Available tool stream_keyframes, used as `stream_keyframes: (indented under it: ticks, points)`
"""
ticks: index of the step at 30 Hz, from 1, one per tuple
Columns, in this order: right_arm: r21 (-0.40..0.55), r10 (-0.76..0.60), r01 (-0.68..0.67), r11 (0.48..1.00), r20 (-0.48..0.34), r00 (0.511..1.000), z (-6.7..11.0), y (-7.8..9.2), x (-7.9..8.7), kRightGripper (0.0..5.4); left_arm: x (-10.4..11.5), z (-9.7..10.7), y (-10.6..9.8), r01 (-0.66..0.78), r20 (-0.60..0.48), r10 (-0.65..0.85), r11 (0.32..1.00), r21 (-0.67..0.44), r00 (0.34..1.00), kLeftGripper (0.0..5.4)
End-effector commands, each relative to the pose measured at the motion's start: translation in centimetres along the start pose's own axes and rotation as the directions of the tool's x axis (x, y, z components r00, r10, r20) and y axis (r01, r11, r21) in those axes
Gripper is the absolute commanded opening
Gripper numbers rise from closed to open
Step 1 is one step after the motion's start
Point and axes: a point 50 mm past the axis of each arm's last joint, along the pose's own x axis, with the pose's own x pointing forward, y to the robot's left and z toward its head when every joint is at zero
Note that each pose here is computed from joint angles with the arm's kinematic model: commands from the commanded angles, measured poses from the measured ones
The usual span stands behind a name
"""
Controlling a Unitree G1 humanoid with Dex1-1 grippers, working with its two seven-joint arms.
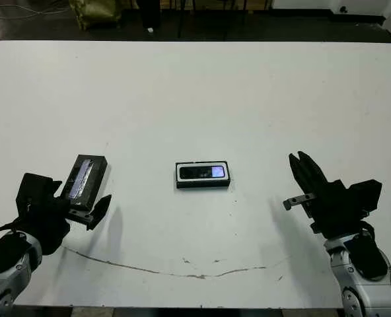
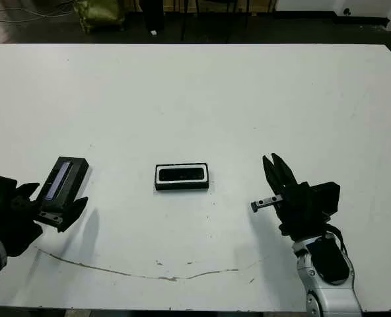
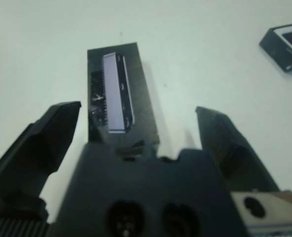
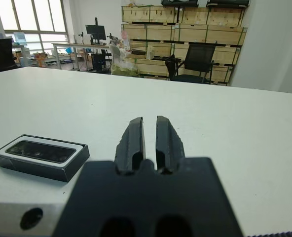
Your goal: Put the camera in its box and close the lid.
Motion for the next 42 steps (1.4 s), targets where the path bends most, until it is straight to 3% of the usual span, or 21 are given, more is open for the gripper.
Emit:
stream_keyframes:
  ticks: [1, 33, 37, 42]
  points:
    - [0.006, -0.01, 0.01, 1.0, -0.04, 0.999, -0.5, -0.2, -0.3, 0.0, 0.2, -0.8, 0.1, -0.013, -0.03, 0.012, 1.0, -0.025, 0.999, 5.38]
    - [-0.008, -0.017, 0.016, 1.0, -0.057, 0.998, -0.3, -0.3, -0.4, 0.0, 0.5, -2.9, -0.6, 0.02, -0.132, -0.042, 0.986, -0.164, 0.99, 5.38]
    - [0.0, -0.014, 0.014, 1.0, -0.052, 0.999, -0.4, -0.3, -0.5, 0.0, 0.6, -3.3, -0.8, -0.051, -0.149, 0.021, 0.978, -0.2, 0.989, 5.38]
    - [-0.005, -0.012, 0.012, 1.0, -0.05, 0.999, -0.5, -0.4, -0.5, 0.0, 0.6, -3.4, -1.1, -0.154, -0.145, 0.124, 0.963, -0.219, 0.982, 4.5]
